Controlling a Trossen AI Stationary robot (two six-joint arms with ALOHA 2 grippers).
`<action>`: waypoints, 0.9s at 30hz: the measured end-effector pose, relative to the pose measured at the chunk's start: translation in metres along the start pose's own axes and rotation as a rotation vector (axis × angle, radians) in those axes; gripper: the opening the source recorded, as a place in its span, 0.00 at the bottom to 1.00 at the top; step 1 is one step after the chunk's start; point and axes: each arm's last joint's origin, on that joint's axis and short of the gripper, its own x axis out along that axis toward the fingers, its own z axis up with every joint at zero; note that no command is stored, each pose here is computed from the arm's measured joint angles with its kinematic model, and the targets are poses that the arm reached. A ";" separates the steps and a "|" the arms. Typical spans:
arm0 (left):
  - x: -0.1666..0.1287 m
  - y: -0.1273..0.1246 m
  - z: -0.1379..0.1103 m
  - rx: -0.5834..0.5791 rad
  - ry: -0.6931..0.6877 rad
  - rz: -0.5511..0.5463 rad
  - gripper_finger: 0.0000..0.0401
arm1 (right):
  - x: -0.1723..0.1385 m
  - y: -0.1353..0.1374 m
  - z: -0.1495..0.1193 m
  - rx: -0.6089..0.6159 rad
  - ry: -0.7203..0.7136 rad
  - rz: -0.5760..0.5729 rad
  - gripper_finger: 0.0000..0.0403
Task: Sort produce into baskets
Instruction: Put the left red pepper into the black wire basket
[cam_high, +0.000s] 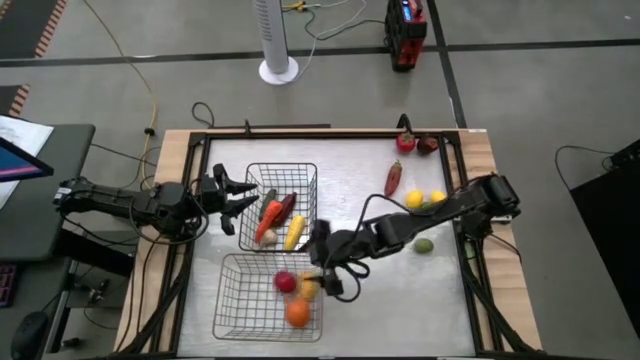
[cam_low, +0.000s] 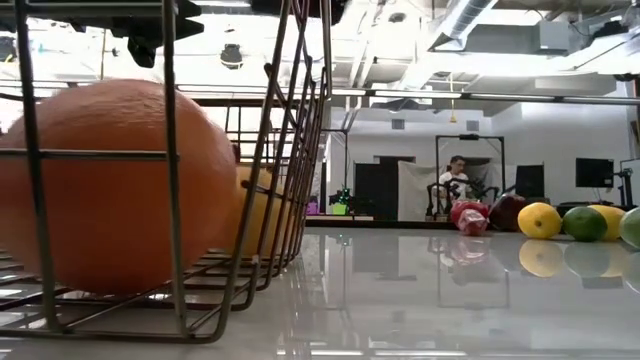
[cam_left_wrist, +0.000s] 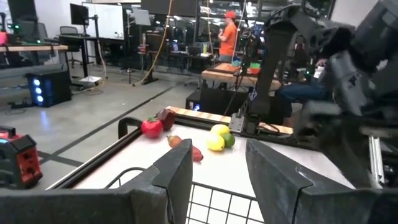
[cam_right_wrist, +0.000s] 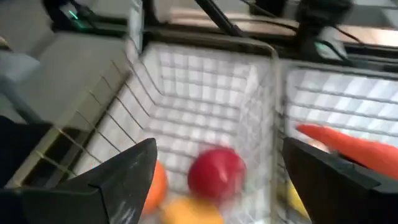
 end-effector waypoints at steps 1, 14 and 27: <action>0.000 0.000 0.000 0.000 0.000 0.000 0.34 | -0.006 -0.002 -0.002 -0.013 0.044 -0.054 0.93; 0.000 0.000 0.000 -0.008 -0.002 -0.001 0.34 | -0.114 -0.077 -0.083 0.191 0.601 -0.727 0.84; 0.000 0.000 0.000 0.000 -0.005 0.010 0.34 | -0.142 -0.190 -0.195 0.801 0.652 -0.939 0.83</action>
